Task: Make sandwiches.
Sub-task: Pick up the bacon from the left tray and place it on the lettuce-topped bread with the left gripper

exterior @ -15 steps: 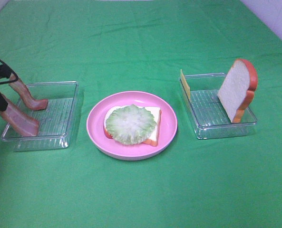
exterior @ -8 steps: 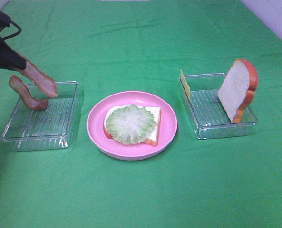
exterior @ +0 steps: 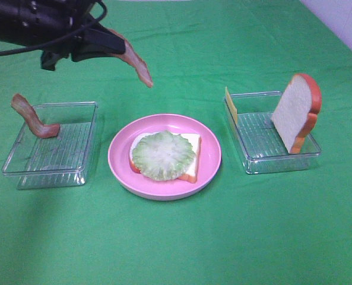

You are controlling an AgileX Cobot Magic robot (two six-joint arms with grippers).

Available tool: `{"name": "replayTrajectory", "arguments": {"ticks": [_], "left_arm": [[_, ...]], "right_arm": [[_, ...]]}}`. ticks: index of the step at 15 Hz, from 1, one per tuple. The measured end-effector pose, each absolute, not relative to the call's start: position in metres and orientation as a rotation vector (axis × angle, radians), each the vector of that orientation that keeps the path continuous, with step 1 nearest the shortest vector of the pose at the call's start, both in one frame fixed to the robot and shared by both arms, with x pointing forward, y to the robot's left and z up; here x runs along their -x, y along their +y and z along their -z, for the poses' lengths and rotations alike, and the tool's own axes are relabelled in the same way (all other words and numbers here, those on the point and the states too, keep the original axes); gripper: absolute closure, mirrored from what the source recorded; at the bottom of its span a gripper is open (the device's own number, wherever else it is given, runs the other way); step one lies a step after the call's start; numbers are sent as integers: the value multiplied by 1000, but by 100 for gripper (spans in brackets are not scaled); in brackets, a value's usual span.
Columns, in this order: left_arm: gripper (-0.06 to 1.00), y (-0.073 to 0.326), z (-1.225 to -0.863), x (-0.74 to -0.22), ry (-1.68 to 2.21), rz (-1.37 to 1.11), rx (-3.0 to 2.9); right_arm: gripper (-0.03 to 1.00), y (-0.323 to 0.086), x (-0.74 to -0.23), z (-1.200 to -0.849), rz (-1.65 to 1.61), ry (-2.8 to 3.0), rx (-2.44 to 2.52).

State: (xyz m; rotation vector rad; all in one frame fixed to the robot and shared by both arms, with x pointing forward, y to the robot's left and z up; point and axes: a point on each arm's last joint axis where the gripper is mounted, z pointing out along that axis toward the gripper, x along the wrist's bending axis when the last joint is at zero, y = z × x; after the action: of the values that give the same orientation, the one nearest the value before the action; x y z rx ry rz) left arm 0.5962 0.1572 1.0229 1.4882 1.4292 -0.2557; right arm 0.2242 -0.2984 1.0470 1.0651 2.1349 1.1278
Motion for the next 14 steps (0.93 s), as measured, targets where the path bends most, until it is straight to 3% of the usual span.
{"name": "replayTrajectory", "arguments": {"ticks": [2, 5, 9, 14], "left_arm": [[94, 117, -990, -594, 1410, 385, -1503], [94, 92, -961, -591, 1438, 481, -1504], [94, 79, -926, -589, 1504, 575, -1505], [94, 81, -913, -586, 1448, 545, -1644]], "right_arm": [[19, -298, -224, -1047, -1128, 2135, -1065], [19, -298, -224, -1047, -1128, 2135, -1065], [19, -298, -224, -1047, -1128, 2135, -1065], [19, -298, -224, -1047, -1128, 2135, -1065]]}}
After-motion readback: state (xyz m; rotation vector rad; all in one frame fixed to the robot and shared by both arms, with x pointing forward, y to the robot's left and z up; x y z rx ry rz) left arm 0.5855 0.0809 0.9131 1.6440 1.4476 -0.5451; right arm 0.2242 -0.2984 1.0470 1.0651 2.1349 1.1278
